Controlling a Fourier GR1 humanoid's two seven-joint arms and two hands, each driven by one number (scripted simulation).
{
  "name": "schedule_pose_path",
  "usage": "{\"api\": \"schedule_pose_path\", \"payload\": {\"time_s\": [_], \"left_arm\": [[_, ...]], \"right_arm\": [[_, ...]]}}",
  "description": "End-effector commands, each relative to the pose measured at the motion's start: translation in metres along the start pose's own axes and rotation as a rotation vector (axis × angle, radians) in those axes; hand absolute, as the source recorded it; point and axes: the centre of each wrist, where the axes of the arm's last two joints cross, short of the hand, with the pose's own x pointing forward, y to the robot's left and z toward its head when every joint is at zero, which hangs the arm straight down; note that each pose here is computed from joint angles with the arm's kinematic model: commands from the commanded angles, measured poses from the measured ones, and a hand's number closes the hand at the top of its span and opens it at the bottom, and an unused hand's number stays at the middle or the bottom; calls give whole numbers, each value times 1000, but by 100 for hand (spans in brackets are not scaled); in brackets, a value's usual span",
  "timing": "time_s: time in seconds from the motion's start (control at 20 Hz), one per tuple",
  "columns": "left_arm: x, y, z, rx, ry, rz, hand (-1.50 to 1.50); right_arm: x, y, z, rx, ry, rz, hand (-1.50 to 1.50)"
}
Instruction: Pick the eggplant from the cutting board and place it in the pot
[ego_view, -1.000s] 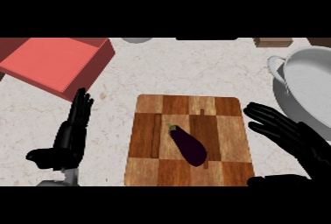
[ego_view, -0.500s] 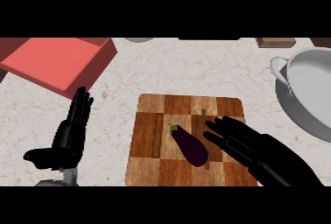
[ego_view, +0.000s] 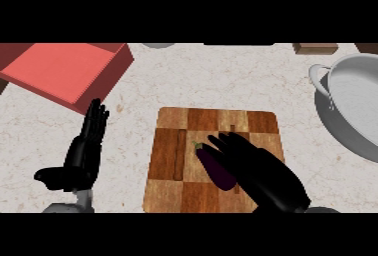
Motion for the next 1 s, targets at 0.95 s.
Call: {"api": "schedule_pose_path", "payload": {"time_s": [0.95], "left_arm": [[-10, 1, 18, -11, 6, 15, 0]], "right_arm": [[-9, 54, -61, 53, 56, 31, -150]]}}
